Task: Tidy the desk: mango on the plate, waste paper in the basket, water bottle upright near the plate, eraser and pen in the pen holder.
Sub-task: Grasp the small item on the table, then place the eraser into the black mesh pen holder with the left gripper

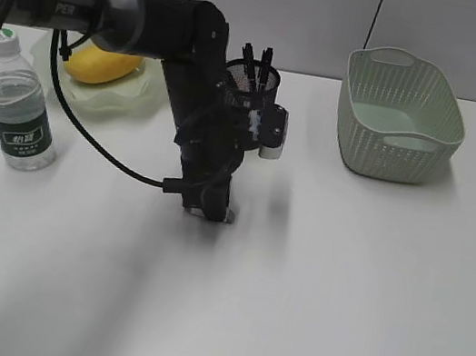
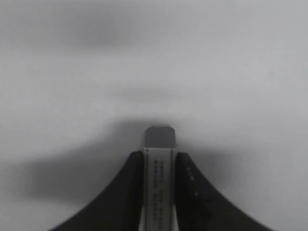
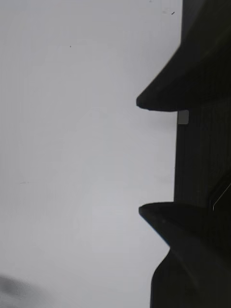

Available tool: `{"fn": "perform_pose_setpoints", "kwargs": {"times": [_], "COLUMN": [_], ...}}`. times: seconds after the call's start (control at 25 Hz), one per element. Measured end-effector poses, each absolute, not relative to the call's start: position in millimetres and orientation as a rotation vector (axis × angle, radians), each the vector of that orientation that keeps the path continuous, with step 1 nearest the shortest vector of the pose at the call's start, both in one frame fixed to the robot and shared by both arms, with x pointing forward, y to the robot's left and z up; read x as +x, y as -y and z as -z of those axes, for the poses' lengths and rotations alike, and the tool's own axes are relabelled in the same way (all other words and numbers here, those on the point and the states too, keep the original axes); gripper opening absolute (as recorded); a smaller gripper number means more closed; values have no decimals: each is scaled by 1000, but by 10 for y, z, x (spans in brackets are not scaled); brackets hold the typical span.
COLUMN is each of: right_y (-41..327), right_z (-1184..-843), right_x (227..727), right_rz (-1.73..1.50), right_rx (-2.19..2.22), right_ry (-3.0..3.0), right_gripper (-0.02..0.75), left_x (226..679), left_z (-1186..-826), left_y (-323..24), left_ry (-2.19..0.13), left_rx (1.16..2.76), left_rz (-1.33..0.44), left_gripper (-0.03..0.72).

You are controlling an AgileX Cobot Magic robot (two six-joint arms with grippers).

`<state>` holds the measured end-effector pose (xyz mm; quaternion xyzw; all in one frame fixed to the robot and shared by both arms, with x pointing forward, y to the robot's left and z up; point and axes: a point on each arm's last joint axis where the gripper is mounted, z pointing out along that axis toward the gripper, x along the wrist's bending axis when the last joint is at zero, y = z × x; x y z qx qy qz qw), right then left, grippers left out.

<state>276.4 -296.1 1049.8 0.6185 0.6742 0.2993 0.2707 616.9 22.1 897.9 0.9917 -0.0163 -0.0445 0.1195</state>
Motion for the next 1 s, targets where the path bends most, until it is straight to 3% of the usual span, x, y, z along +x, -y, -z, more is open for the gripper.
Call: {"fn": "perform_pose_setpoints", "kwargs": {"times": [0.16,0.32,0.56,0.8,1.0], "right_y": [2961,2961,2961,2961,2961], "right_z": [-10499,-10499,-10499,-10499,-10499], "right_x": [2765,2765,2765,2765,2765], "right_rz": [-808,-808,-808,-808,-808], "right_rx": [1665,1665,1665,1665,1665], "right_ry": [-1815,-1815,-1815,-1815,-1815], "right_gripper": [478,478,478,478,478], "left_x": [6147,6161,6502,6882,6967], "left_z": [-9199,-9780,-10570,-10680,-10476], "left_y": [-229,-239,-356,-505,-483], "left_ry": [-44,-138,-514,-768,-835], "left_rx": [2887,2760,2167,1808,1787], "left_rz": [128,-66,-368,-663,-643], "left_gripper": [149,149,149,149,149]}}
